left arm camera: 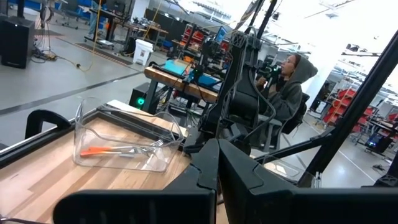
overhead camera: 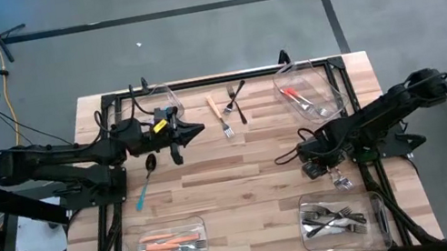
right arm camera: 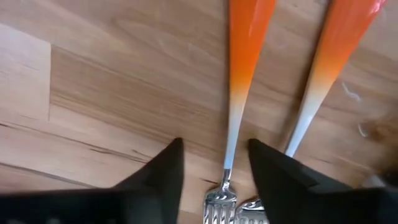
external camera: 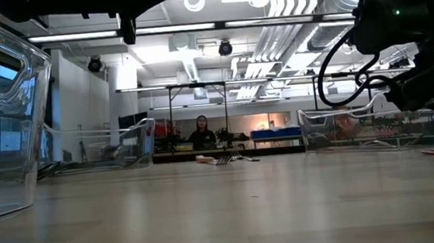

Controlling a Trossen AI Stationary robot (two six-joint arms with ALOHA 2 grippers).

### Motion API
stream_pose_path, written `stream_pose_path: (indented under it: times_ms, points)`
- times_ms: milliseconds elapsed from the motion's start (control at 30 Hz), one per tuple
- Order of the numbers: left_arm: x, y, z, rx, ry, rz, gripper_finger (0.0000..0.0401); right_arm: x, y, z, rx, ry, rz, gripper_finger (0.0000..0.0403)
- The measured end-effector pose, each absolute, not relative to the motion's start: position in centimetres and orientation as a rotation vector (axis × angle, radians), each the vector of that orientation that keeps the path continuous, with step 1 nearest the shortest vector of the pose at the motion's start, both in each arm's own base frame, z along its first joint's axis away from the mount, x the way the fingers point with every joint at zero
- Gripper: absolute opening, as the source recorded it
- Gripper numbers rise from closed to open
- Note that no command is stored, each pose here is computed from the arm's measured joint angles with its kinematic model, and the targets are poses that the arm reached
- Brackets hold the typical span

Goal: Sort silverware by color (type)
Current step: Put the orange fork into the top right transparent bin

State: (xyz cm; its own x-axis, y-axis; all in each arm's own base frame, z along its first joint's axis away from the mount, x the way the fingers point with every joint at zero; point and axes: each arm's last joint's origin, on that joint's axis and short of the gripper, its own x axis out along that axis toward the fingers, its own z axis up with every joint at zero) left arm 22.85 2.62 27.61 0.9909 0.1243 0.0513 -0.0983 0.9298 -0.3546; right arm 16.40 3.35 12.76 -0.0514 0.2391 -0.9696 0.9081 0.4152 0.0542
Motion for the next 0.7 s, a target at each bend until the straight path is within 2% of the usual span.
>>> stream_pose_path:
  times_ms: [300,700]
  points:
    - [22.85,2.61,27.6,-0.36,-0.072,0.114,0.0,16.65,3.41,12.71,1.048,1.541,-0.72,0.0013]
    - [22.85,2.61,27.6,-0.361,-0.072,0.114,0.0,16.8,3.45,12.72,1.052,1.534,-0.697,0.0003]
